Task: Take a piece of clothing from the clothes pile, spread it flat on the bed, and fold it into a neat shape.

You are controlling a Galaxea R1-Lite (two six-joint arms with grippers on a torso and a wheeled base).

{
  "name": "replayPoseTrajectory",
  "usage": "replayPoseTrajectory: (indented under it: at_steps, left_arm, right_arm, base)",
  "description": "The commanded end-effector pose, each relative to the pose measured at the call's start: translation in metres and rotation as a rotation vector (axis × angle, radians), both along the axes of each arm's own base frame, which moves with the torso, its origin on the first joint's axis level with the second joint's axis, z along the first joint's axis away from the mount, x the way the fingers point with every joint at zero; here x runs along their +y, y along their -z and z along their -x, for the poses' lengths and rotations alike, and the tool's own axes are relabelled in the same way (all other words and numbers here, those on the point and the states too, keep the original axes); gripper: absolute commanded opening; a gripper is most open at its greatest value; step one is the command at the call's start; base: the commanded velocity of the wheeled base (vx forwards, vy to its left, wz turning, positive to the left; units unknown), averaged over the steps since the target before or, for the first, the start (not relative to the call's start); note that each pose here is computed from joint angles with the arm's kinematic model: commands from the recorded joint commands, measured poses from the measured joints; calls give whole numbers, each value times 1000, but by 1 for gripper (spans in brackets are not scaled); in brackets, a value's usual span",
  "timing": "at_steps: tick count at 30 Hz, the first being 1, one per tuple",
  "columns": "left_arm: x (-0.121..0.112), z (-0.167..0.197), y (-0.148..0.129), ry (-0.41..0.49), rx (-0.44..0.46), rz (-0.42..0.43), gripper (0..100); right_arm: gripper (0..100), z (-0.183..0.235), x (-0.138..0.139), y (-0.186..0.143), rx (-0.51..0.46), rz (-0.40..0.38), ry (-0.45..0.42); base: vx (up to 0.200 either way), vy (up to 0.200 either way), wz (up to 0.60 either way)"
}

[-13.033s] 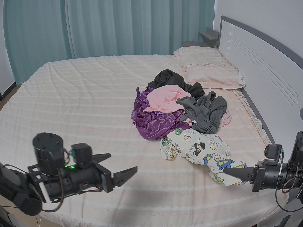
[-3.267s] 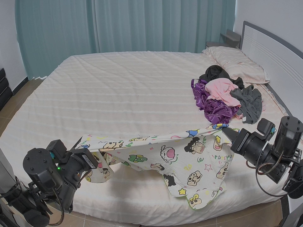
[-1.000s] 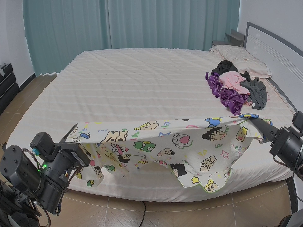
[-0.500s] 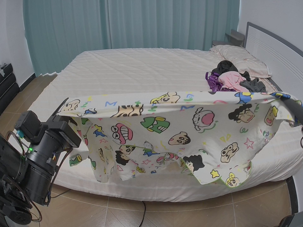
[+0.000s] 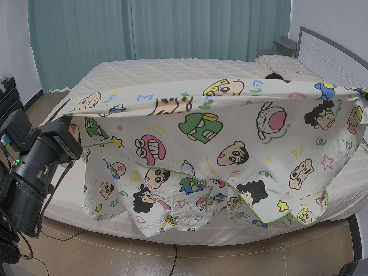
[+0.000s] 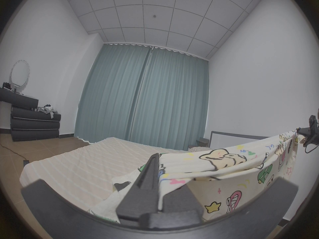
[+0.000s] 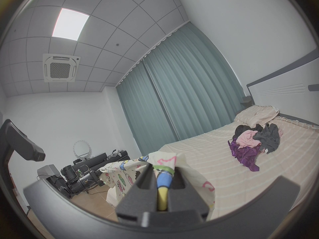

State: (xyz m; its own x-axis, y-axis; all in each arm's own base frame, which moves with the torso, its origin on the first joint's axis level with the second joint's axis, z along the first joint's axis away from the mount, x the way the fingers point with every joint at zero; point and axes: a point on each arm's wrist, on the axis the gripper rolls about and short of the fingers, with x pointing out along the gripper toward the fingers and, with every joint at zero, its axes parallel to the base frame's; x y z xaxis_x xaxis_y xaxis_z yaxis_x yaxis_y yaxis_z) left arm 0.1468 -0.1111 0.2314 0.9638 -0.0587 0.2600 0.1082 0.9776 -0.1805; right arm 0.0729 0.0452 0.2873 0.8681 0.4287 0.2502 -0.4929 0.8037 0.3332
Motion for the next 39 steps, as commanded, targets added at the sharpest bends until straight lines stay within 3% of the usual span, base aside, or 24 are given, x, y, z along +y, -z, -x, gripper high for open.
replayPoseTrajectory:
  at_steps: [1, 7, 13, 25, 29, 39]
  left_arm:
    - [2, 1, -5, -6, -17, 15, 0]
    - [-5, -9, -3, -12, 0, 2, 0]
    - [-11, -17, -19, -15, -42, 38, 0]
    - [-23, -57, 26, -71, 118, -32, 0]
    - [-25, -74, 39, -103, 159, -45, 0]
    - [-34, -113, 55, -148, 196, -65, 0]
  right_arm:
    - [0, 2, -1, -9, -14, -6, -11]
    - [0, -10, 7, -20, 8, 5, -7]
    - [0, -37, 16, -48, -11, -2, 32]
    - [0, -93, 26, -11, 172, 67, 92]
    - [0, -107, 29, -4, 192, 74, 111]
    - [0, -146, 39, 9, 187, 75, 144]
  base:
    - [0, 0, 0]
    - [0, 0, 0]
    - [0, 0, 0]
    - [0, 0, 0]
    - [0, 0, 0]
    - [200, 0, 0]
